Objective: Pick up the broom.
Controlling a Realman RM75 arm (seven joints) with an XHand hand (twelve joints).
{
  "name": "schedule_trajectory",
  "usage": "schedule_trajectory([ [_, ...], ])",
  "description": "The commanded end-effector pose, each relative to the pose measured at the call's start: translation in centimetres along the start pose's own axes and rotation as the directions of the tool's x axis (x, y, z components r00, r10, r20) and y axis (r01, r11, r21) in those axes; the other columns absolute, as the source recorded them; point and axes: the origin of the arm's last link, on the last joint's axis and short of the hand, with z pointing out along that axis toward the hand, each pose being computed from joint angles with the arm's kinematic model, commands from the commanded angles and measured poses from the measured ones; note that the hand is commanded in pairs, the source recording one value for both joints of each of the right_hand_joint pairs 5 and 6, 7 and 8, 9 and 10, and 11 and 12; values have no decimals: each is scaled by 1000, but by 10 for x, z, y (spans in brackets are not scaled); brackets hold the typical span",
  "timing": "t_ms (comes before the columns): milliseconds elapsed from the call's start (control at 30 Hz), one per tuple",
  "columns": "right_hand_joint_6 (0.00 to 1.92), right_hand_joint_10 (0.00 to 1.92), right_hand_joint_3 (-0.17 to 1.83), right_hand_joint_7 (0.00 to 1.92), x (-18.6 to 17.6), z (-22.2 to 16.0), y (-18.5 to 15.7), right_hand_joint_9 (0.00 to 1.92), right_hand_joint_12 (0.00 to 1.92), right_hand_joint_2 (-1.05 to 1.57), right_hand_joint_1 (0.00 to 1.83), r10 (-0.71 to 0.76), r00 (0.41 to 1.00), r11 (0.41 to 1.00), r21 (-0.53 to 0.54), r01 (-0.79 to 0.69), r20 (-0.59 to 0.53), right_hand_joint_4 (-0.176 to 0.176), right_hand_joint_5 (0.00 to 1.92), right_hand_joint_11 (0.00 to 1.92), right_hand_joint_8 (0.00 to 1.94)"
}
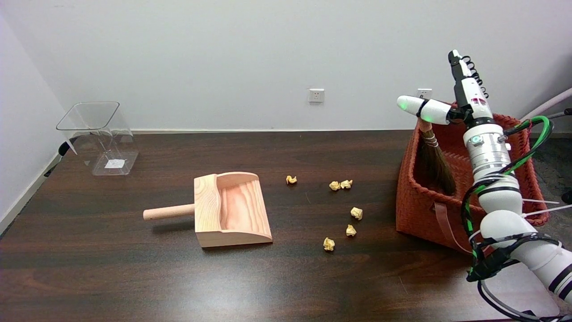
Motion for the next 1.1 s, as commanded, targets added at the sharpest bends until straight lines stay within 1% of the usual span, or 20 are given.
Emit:
schedule_trajectory([
  [33,0,0,-175,0,-9,3,-1,0,0,673,837,-47,996,997,-64,53,81,0,0,0,0],
  [367,0,0,-175,1,-13,2,1,0,0,672,832,-27,994,996,-86,36,108,0,0,0,1],
  [700,0,0,-175,37,-19,0,6,0,0,690,821,23,990,993,-120,-6,138,0,0,0,37],
  [833,0,0,-175,49,-23,-1,10,0,0,696,820,21,986,992,-129,1,163,0,0,0,49],
  [1100,0,0,-175,92,-27,-3,18,0,0,735,816,11,984,989,-147,15,175,0,0,0,92],
])
